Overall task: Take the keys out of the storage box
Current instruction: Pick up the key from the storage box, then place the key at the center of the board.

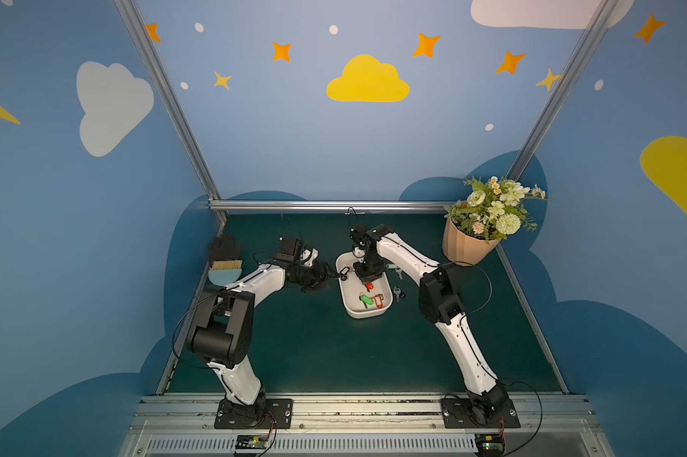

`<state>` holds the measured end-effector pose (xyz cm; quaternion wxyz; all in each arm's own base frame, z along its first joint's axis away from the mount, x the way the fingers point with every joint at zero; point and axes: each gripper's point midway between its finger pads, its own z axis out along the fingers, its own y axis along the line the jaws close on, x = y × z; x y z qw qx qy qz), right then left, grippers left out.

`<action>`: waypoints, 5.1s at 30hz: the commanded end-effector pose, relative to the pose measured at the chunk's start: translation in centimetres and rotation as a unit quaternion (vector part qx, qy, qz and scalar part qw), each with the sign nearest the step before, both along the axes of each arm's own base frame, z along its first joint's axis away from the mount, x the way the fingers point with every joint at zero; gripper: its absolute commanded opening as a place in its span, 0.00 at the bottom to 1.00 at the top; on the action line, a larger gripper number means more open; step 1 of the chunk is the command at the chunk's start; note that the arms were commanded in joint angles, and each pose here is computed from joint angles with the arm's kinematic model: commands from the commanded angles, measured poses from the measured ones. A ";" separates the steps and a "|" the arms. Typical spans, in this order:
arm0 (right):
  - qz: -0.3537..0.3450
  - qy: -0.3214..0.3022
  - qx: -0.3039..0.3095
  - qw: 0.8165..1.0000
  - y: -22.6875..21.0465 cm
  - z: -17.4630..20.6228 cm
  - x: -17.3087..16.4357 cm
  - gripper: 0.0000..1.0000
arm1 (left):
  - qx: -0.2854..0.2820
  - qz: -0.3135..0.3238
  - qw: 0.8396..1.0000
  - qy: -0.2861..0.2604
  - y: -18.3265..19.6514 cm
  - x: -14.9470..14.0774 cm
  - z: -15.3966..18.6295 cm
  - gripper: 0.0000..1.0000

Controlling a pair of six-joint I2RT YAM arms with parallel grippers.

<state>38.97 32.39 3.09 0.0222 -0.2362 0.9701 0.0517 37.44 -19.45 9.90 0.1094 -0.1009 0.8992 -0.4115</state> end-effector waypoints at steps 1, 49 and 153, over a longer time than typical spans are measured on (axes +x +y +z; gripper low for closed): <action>0.012 0.002 -0.021 1.000 -0.3 -0.6 -0.3 0.28 | 0.000 -0.007 1.000 -0.004 -0.1 0.1 0.3 0.65; 0.015 -0.085 0.066 0.994 1.1 12.1 -0.7 0.00 | 0.037 -0.021 0.999 0.025 -2.4 1.4 -1.9 0.42; -0.048 0.042 -0.037 0.997 -12.1 6.0 -11.6 0.28 | 0.106 -0.022 0.992 -0.070 1.0 4.2 4.2 0.64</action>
